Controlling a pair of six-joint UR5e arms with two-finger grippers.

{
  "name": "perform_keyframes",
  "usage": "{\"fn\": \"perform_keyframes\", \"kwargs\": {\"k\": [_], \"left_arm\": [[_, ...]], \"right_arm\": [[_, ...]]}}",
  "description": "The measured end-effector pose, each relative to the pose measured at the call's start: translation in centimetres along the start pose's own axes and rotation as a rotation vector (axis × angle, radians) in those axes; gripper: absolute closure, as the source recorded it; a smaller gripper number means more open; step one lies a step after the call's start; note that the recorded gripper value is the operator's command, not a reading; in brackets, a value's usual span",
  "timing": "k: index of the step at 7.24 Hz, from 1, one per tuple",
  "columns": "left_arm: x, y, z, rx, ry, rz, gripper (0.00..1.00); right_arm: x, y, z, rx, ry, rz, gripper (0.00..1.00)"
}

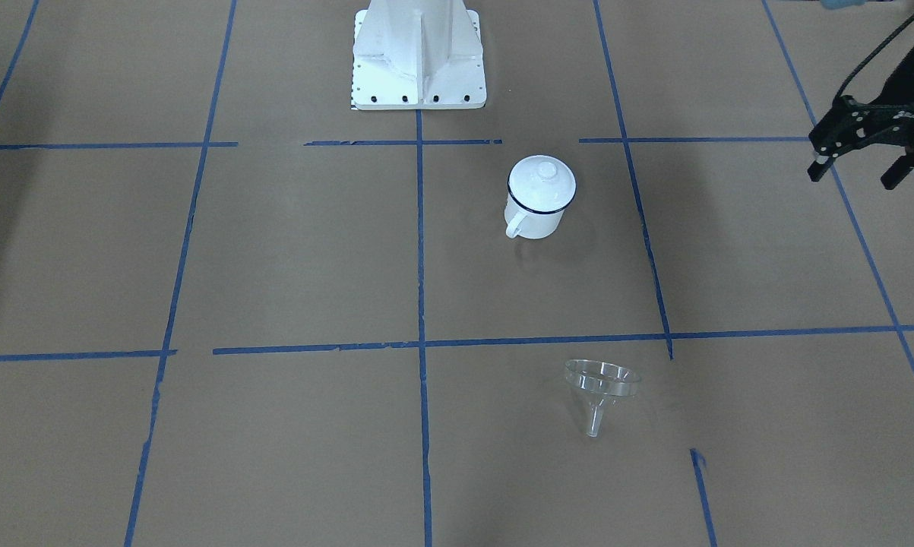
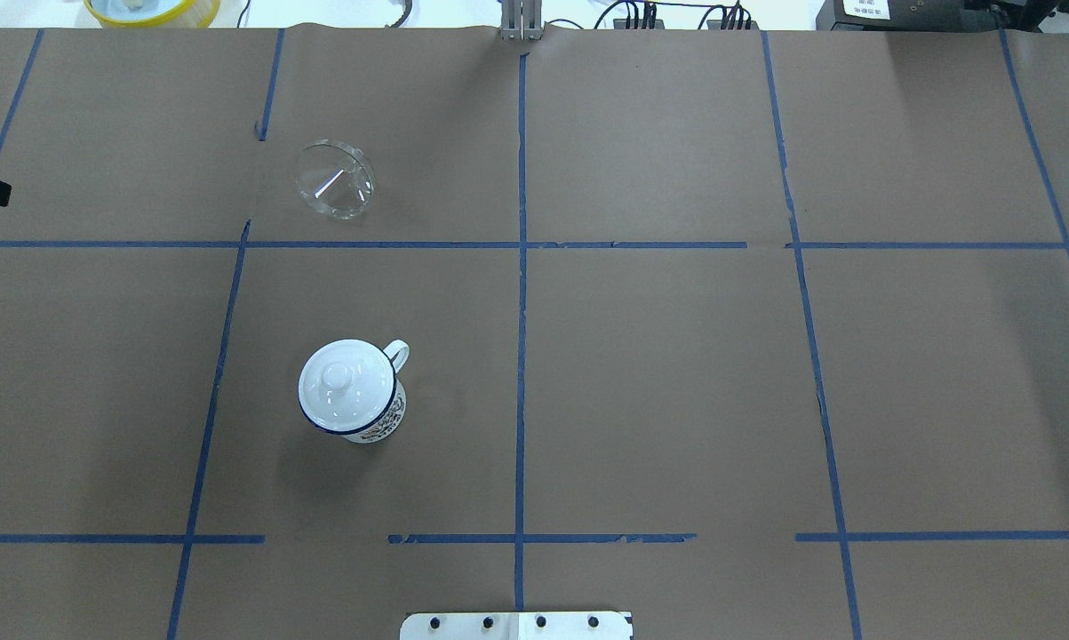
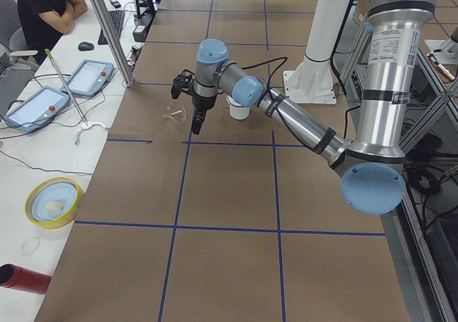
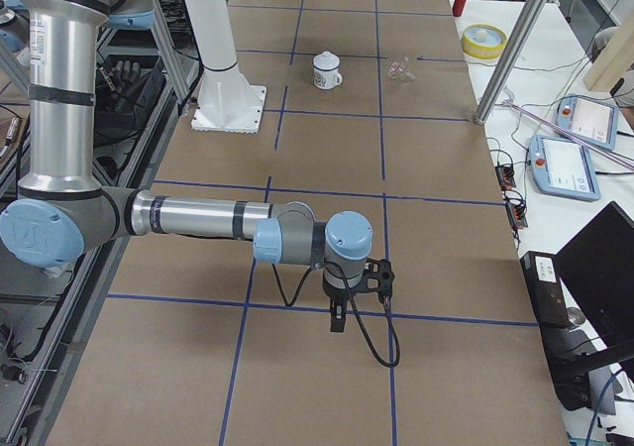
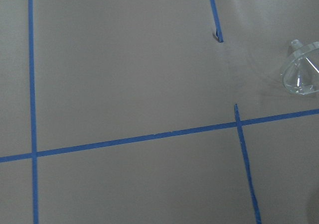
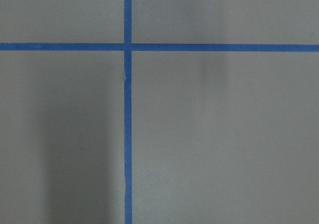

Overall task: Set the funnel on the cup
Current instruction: 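Move the left gripper over the white lid on the mug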

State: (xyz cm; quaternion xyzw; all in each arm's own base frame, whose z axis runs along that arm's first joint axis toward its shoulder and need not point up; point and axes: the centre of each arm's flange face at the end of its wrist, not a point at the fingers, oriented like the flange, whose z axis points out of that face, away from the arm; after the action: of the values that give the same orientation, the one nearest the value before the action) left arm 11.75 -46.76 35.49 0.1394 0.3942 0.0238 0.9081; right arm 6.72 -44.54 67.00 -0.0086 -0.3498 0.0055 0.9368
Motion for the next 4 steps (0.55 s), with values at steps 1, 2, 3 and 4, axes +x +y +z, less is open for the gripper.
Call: {"fn": "perform_keyframes", "kwargs": {"k": [1,2,3,4], "left_arm": [[3.8,0.7,0.8,-0.002,0.013,-0.004,0.00],[7.2,1.0,1.6,-0.003,0.026,-0.004,0.00],[9.8,1.0,2.3,-0.007,0.043,0.003,0.00],[12.0,1.0,3.1,-0.015,0.055,0.011,0.00]], "right_arm": [[0.0,0.0,0.0,0.000,0.000,0.000,0.00],[0.0,0.0,0.0,0.000,0.000,0.000,0.00],[0.0,0.0,0.0,0.000,0.000,0.000,0.00],[0.0,0.0,0.0,0.000,0.000,0.000,0.00]]}}
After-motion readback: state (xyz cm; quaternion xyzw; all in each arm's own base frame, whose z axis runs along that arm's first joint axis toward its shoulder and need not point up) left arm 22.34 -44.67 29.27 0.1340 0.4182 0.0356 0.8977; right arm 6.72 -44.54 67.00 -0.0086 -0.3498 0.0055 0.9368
